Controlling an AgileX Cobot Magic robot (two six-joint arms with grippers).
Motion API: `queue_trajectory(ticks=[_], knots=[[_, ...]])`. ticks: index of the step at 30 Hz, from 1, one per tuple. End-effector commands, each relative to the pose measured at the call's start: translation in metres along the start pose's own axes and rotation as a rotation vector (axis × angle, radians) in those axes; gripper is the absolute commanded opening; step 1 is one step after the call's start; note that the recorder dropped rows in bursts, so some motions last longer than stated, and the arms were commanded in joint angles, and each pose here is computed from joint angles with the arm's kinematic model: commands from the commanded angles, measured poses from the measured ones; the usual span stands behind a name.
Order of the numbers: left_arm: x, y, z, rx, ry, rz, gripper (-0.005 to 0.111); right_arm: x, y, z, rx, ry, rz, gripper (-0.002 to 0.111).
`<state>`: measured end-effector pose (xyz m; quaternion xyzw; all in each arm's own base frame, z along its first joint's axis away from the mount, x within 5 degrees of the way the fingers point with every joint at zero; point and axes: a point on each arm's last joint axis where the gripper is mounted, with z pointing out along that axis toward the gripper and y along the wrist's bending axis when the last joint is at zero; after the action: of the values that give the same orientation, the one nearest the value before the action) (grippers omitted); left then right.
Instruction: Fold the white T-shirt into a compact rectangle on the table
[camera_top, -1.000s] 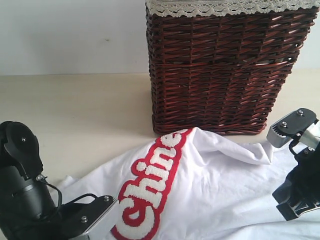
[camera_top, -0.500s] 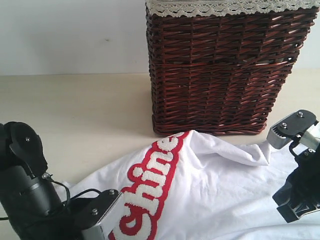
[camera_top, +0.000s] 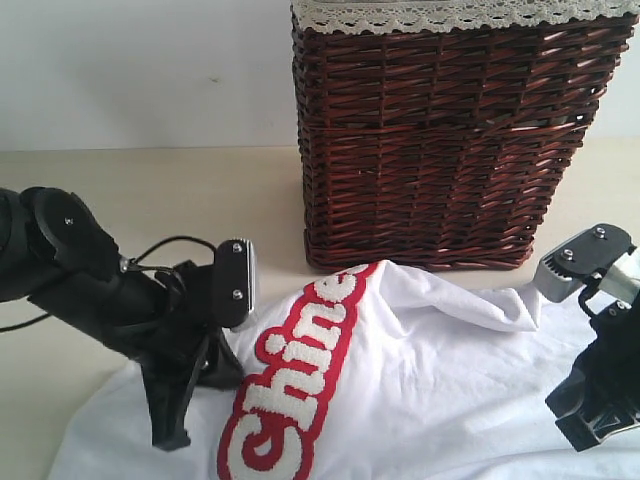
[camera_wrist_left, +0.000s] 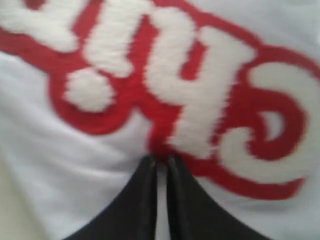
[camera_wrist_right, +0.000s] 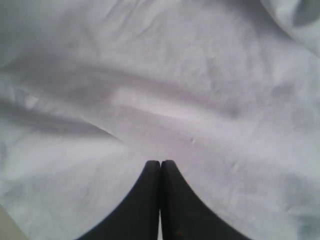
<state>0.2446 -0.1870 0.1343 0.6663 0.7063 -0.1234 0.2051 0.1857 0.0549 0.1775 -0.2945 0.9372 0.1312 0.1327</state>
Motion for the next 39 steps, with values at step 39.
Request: queue_trajectory(ticks=[39], knots=[[-0.003, -0.042, 0.020, 0.769, -0.004, 0.131, 0.000, -0.005, -0.002, -0.005, 0.027, -0.035, -0.007, 0.000]])
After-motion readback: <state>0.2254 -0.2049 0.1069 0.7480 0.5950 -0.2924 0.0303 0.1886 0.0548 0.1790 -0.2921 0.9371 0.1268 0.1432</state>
